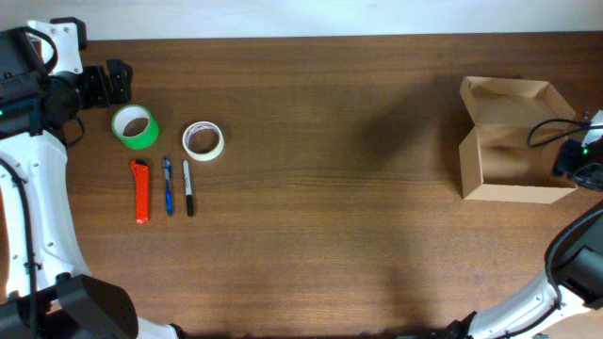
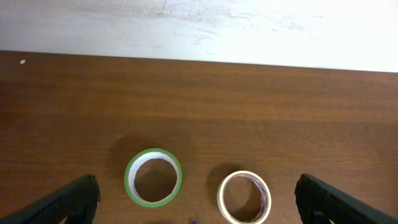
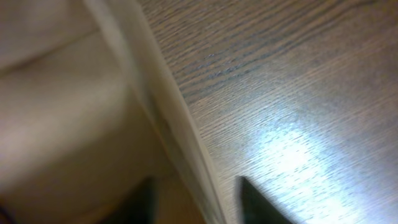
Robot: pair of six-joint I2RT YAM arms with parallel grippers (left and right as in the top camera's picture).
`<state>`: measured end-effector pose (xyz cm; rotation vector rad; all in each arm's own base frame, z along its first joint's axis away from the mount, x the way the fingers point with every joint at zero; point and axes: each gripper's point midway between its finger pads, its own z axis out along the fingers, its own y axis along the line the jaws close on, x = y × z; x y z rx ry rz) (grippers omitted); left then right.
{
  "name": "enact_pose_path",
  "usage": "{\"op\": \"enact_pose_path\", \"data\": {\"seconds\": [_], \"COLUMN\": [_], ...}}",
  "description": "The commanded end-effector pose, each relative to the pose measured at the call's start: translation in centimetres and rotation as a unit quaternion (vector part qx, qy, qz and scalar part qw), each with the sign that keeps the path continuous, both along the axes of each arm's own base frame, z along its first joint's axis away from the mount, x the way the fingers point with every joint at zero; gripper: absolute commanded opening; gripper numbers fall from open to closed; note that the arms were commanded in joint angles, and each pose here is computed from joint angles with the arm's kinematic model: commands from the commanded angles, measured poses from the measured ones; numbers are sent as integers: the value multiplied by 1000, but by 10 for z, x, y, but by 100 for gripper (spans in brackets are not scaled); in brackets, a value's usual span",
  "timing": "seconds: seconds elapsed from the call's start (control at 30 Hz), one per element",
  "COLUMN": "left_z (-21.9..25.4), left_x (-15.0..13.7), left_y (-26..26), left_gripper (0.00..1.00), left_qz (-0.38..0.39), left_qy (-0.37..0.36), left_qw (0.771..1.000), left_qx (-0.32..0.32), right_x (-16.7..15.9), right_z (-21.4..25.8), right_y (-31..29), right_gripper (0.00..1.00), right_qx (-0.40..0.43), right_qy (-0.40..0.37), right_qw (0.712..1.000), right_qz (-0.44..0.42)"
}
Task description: Pack container
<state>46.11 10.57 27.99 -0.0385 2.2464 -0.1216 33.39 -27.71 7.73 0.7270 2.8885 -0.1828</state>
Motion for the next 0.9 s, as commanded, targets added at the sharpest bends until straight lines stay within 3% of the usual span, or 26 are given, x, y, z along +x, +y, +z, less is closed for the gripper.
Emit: {"op": "enact_pose_path", "data": {"seconds": [0.0, 0.23, 0.53, 0.63, 0.87], "left_z": [9, 9, 9, 9, 9], "left_x": [1, 1, 1, 1, 1], "left_y": [-1, -1, -1, -1, -1], "left_gripper": [100, 100, 100, 100, 100], "left_qz": [-10, -10, -10, -10, -10], "left_qy": [-11, -11, -11, -11, -11], "left_qw": [1000, 1000, 1000, 1000, 1000], "left_qx": [4, 4, 4, 4, 4], "right_x": [1, 1, 4, 14, 47], "right_z": [-1, -2, 7, 33, 154], "right_y": [-3, 4, 28, 40, 112], "right_gripper": [26, 4, 3, 4, 4], "right_qx": [-4, 14, 64, 70, 48], "right_qy": [2, -2, -19, -41, -103], "right_qw": [1000, 1000, 997, 997, 992], "right_qz": [-6, -20, -25, -13, 47]}}
